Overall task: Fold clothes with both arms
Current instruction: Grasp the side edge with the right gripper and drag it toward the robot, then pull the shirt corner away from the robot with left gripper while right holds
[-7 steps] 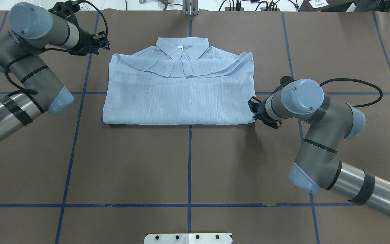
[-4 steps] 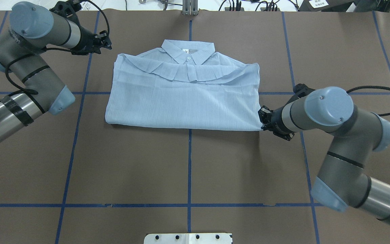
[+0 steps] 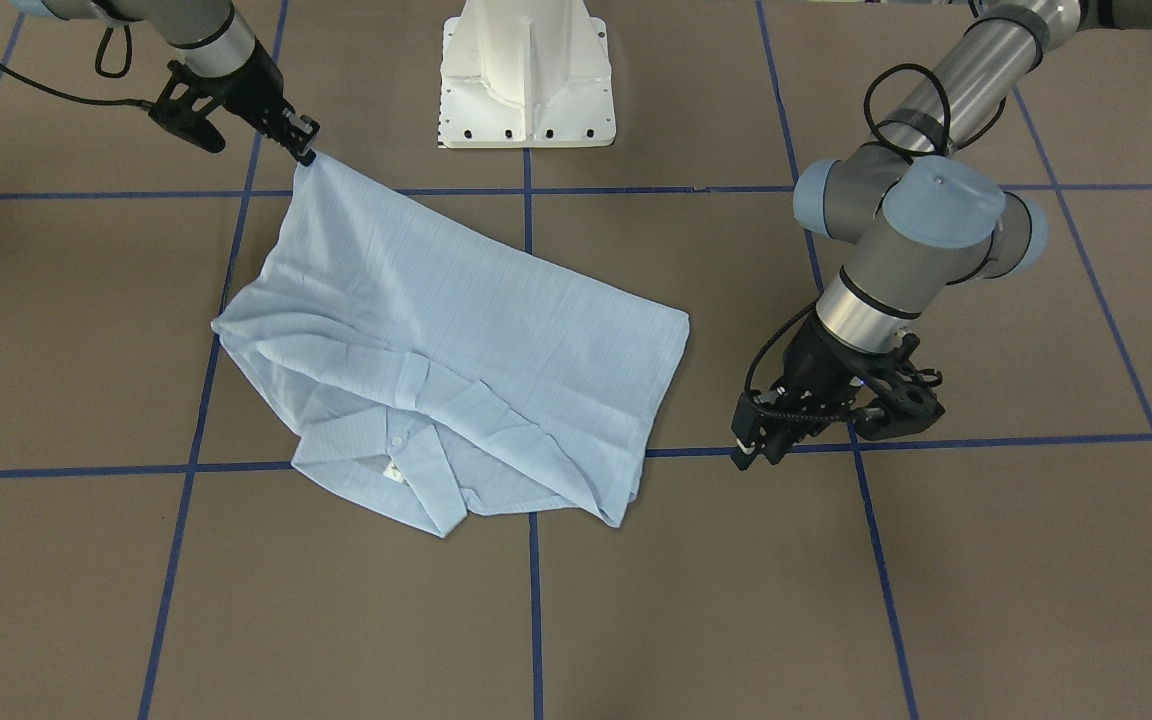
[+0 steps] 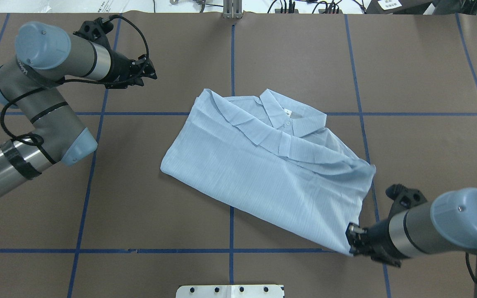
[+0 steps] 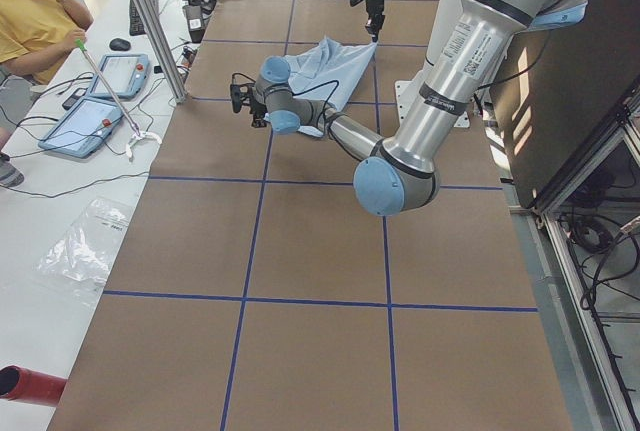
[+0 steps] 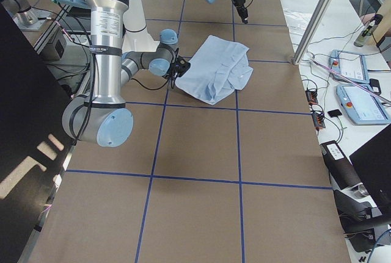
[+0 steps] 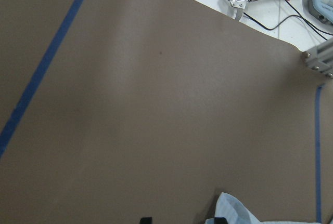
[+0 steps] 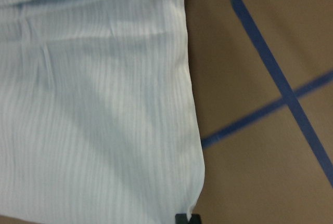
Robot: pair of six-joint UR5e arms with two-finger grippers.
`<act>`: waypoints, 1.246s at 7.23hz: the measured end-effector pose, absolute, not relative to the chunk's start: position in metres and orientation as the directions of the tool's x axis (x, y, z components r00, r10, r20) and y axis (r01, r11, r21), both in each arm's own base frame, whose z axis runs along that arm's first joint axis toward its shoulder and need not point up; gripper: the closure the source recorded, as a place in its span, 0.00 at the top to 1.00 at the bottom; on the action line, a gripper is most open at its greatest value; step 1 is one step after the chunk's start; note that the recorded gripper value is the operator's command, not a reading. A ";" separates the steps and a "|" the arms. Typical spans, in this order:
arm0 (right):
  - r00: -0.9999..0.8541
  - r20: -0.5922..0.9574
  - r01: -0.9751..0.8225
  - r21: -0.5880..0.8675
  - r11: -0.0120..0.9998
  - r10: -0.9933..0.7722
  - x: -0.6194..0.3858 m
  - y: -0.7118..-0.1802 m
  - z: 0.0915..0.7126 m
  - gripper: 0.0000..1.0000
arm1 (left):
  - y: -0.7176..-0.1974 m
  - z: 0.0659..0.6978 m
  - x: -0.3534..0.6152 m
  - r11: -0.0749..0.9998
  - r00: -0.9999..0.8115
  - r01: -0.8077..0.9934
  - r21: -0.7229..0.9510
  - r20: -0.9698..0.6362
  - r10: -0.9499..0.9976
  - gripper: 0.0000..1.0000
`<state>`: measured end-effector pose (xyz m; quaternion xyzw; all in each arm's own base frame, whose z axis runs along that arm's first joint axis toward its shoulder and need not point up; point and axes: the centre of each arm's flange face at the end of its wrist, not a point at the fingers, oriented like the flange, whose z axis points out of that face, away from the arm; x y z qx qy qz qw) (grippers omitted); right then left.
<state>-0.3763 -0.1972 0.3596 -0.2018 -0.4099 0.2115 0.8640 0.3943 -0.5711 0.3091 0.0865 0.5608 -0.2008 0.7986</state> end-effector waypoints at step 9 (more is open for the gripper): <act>0.562 0.521 -0.255 -0.630 0.734 0.643 -0.397 -0.201 0.364 1.00 | -0.386 0.310 0.471 0.897 0.272 0.196 -0.395 -0.857 -0.437 0.52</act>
